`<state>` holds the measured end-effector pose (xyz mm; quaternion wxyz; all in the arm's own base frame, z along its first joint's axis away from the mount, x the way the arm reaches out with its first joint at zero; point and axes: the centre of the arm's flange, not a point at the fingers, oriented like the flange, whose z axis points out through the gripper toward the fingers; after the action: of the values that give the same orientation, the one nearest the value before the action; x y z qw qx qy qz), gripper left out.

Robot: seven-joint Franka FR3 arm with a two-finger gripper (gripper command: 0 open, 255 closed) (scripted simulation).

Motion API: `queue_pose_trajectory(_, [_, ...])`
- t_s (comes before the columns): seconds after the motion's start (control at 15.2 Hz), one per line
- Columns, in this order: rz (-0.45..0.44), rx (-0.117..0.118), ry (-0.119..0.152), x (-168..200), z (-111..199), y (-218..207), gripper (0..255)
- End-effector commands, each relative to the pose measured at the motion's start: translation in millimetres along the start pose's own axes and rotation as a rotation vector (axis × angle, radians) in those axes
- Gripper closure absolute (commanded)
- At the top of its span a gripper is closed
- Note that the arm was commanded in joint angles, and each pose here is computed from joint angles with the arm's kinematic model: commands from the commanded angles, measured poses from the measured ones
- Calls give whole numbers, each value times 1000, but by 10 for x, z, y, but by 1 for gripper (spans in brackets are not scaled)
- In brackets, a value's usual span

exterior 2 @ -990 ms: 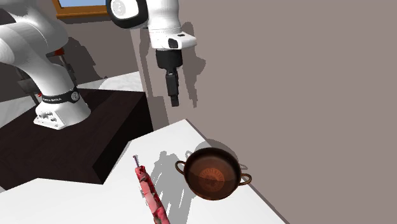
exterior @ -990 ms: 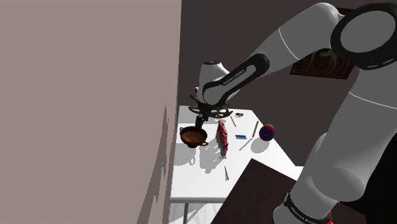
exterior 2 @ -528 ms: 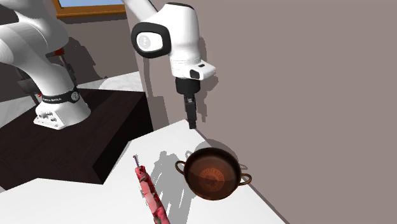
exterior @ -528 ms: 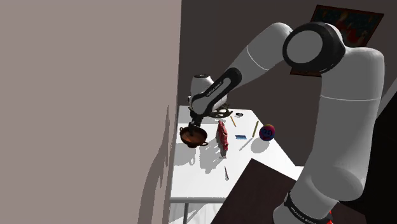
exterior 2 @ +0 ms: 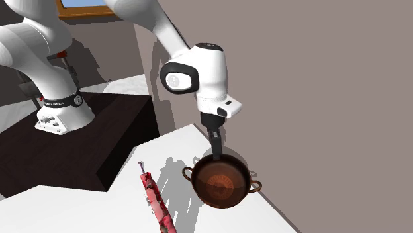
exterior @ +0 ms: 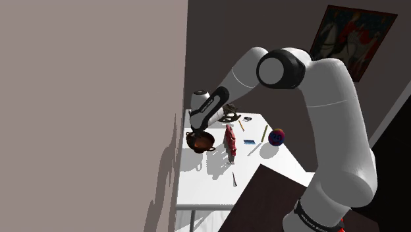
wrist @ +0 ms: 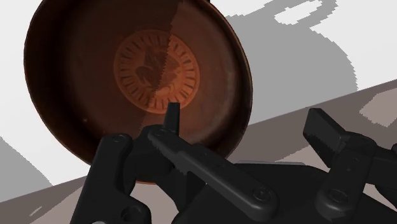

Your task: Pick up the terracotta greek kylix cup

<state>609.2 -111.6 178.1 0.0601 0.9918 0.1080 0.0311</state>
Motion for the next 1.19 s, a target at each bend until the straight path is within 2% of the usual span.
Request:
queue_pose_trajectory(0.0, [0,0,0,34,123,6,0])
queue_pose_trajectory(0.4, [0,0,0,17,467,-38,0])
queue_pose_trajectory(0.53, [0,0,0,17,467,-38,0])
queue_pose_trajectory(0.59, [0,0,0,15,464,-42,255])
queue_pose_trajectory(1.12, [0,0,0,14,469,-42,255])
